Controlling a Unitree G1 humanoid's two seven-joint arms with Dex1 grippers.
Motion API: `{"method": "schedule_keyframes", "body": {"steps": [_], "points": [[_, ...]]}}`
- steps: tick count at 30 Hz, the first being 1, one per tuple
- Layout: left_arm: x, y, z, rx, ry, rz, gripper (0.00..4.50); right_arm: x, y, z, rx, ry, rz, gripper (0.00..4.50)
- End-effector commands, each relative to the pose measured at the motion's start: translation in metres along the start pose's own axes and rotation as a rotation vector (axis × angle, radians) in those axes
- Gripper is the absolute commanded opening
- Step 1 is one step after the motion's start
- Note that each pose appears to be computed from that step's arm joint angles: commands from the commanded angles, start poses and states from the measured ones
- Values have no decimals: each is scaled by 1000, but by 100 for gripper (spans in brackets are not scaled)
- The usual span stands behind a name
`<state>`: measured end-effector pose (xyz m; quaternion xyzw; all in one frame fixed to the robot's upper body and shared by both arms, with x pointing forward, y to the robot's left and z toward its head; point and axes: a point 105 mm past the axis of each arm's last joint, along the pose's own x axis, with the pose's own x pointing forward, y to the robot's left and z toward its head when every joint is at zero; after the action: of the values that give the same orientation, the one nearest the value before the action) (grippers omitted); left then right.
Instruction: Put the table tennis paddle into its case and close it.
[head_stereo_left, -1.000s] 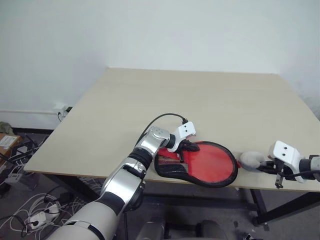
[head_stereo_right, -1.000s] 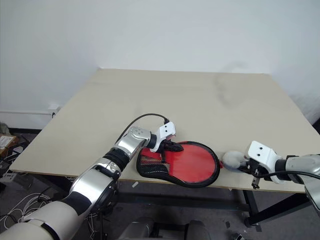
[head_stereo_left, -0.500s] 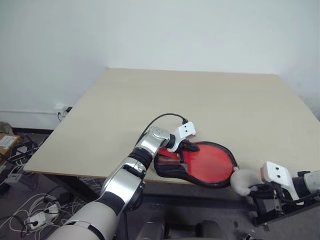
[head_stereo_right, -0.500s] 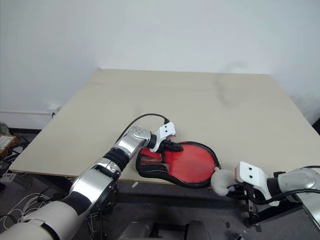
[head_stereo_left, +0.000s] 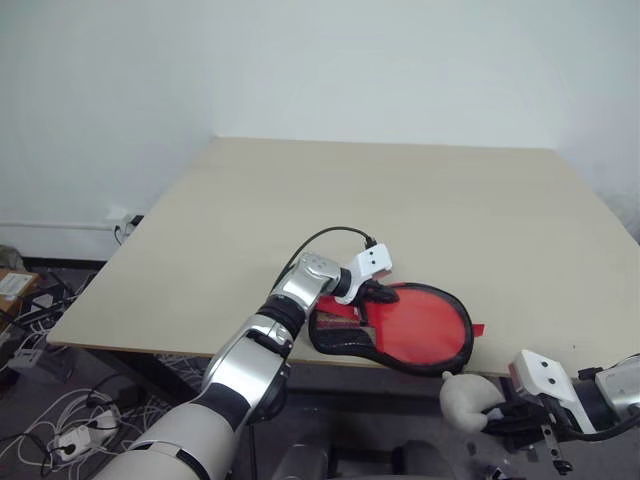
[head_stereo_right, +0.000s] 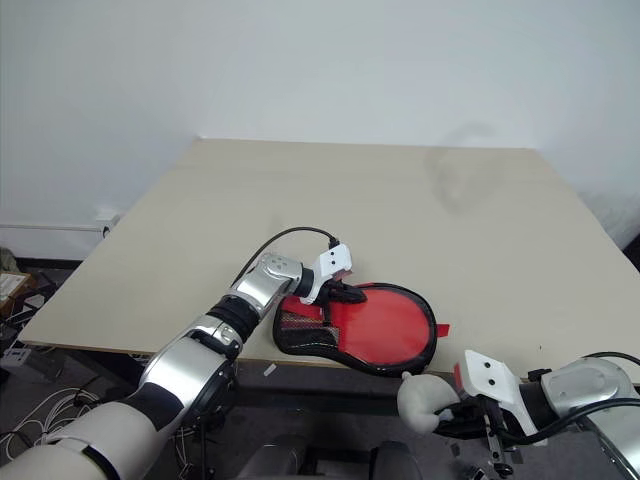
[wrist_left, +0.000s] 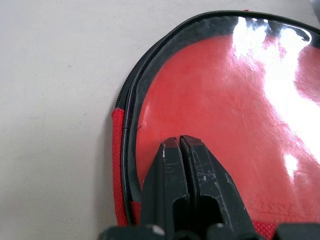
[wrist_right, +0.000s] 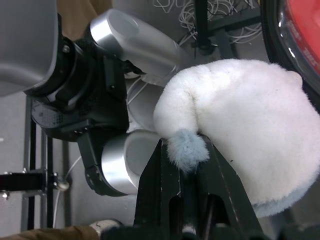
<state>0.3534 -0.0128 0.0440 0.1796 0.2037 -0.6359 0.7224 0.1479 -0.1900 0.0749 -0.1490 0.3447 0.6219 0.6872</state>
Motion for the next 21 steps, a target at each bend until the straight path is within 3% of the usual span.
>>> {"method": "schedule_keyframes", "body": {"steps": [1, 7, 13, 21], "points": [[0, -10, -55, -90, 189, -13, 0, 9, 12, 6, 13, -54, 73, 2], [1, -12, -56, -88, 195, -24, 0, 18, 10, 9, 49, -119, 82, 2], [3, -15, -56, -87, 199, -41, 0, 26, 3, 28, 62, -235, 42, 2], [7, -18, -52, -73, 202, -65, 0, 44, -7, 47, 35, -288, 23, 2]]}}
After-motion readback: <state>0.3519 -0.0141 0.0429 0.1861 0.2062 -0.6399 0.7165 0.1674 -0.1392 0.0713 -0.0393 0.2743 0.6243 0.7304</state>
